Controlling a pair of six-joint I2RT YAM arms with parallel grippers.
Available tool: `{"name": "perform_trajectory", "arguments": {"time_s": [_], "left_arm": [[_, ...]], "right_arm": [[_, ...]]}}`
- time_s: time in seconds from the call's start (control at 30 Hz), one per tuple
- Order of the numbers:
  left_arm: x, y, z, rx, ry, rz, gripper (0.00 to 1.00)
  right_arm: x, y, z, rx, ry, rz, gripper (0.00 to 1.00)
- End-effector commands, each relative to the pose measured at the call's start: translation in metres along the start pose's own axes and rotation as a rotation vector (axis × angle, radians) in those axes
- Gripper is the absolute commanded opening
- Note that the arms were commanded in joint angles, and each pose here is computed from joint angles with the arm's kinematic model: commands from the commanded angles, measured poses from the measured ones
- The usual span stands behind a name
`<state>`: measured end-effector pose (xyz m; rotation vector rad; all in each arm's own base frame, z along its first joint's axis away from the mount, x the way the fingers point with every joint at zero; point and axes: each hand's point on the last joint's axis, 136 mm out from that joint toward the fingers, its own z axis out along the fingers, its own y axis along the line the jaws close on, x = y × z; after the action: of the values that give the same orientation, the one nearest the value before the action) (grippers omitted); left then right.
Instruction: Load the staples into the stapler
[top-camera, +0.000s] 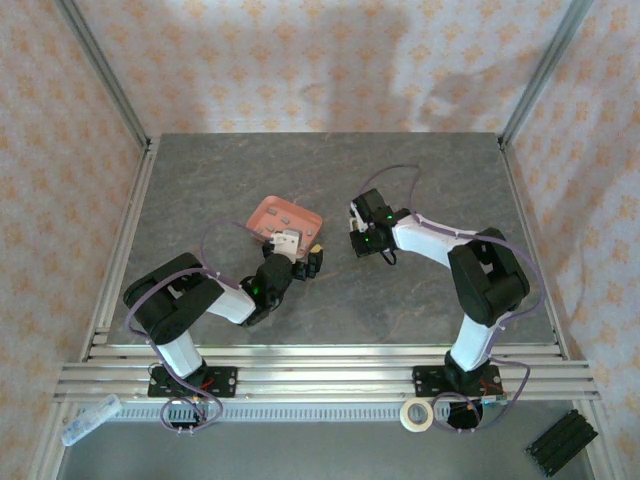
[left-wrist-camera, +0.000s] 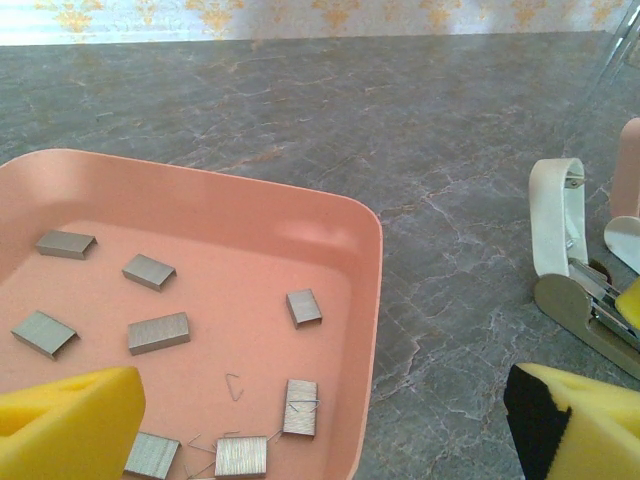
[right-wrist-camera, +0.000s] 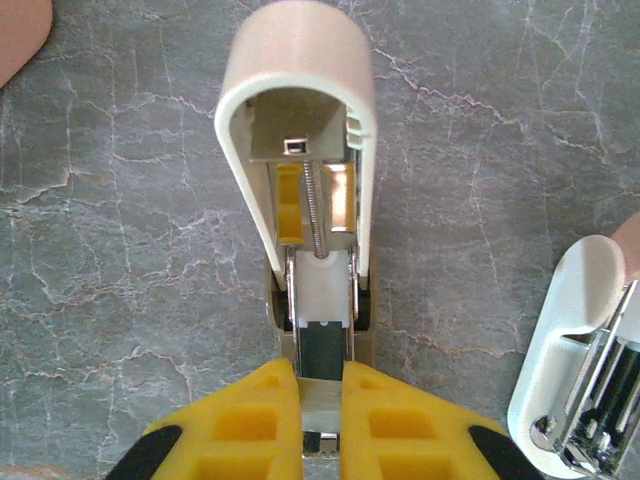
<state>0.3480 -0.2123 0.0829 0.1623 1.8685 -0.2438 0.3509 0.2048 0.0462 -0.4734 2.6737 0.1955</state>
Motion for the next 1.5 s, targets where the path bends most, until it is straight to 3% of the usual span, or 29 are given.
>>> {"name": "perform_trajectory", "arguments": {"time_s": [0.0, 0.33, 1.33, 1.47], "left_arm": [[-0.012, 0.005, 0.0, -0.026, -0.022, 0.007, 0.94], [-0.013, 0.006, -0.001, -0.029, -0.021, 0.012, 0.94], [-0.016, 0.001, 0.003, -0.019, -0.019, 0.03, 0.95], [-0.018, 0.0, 0.004, -0.015, -0.021, 0.031, 0.94]], "right_arm": [[-0.009, -0.001, -0.012, 0.011, -0.037, -0.02, 0.12], [-0.018, -0.003, -0.019, 0.007, -0.063, -0.017, 0.12], [0.007, -0.012, 0.001, 0.053, 0.052, -0.045, 0.12], [0.004, -0.009, -0.002, 0.04, 0.037, -0.036, 0.18]]}}
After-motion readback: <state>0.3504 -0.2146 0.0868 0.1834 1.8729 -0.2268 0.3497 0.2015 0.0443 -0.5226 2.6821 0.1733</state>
